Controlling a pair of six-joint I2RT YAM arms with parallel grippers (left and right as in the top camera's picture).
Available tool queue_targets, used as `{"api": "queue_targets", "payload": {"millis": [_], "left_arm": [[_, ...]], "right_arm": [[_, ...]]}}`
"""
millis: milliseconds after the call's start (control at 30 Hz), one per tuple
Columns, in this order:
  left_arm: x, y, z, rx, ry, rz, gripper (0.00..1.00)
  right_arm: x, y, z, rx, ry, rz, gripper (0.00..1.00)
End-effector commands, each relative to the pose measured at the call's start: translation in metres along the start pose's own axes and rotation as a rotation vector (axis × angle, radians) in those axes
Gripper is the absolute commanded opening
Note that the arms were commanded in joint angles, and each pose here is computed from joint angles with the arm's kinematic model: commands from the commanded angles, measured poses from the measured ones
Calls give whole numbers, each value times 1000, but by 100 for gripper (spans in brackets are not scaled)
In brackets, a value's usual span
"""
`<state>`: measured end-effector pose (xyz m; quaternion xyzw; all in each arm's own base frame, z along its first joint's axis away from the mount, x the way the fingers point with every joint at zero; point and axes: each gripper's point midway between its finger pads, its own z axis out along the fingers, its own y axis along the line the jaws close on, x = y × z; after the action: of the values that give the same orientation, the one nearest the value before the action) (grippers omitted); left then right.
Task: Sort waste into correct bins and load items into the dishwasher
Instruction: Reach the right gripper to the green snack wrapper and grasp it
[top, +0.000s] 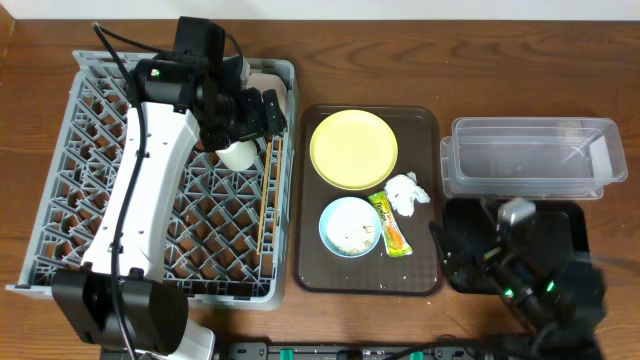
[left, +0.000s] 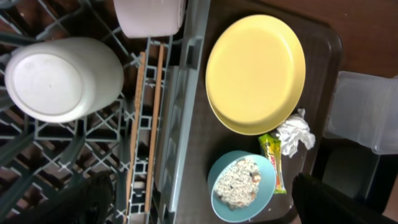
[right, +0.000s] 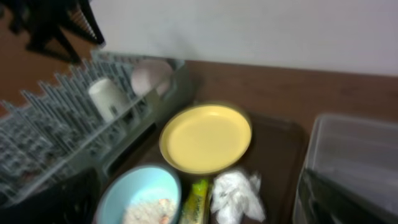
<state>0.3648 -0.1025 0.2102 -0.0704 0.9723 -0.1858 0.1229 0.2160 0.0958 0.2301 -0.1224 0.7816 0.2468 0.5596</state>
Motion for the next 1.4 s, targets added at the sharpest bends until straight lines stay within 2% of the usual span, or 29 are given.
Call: {"api": "queue_targets", "payload": {"millis": [0,67,133,300,333,367,400,433,467,567,667,800,900,1033,1133,1367], "left_arm": [[0,1,1,-7,6,7,94],[0,1,1,-7,6,7,94],[1,1,1,-7,6,7,94],[1,1,1,-8,6,7,94],[0,1,1,-7,6,7,94],[1,1,1,-7,6,7,94],[0,1,1,-7,6,7,94],[0,1,1,-7,6,7,94],[1,1,1,-8,6,7,94],[1,1,1,-7,6,7,94],[0,1,1,-7,6,7,94],[0,1,1,-7,6,7,94],[1,1,1,-7,6,7,95],[0,1,1,-7,6,7,94],[1,1,1,-8,6,7,94],[0,1,1,-7,6,7,95]], "right_arm": [[-17,5,3,-4,226,56,99],[-3,3,3,3,484,125,99],[6,2,5,1,657,191,99],[18,1,35,-48,866,425,99],[25,3,41,-80,907,476,94],[31,4,46,-98,935,509,72],[40,1,51,-92,974,525,55],[52,-4,56,-70,1015,529,45],[68,-10,61,-14,1066,527,40],[99,-22,72,124,1139,460,35],[124,-31,81,291,1160,369,34],[137,-42,89,464,1115,297,35],[145,-36,94,444,1103,267,41],[161,-30,95,421,1111,262,42],[173,-15,101,330,1107,309,43],[200,-9,102,265,1092,333,35]]}}
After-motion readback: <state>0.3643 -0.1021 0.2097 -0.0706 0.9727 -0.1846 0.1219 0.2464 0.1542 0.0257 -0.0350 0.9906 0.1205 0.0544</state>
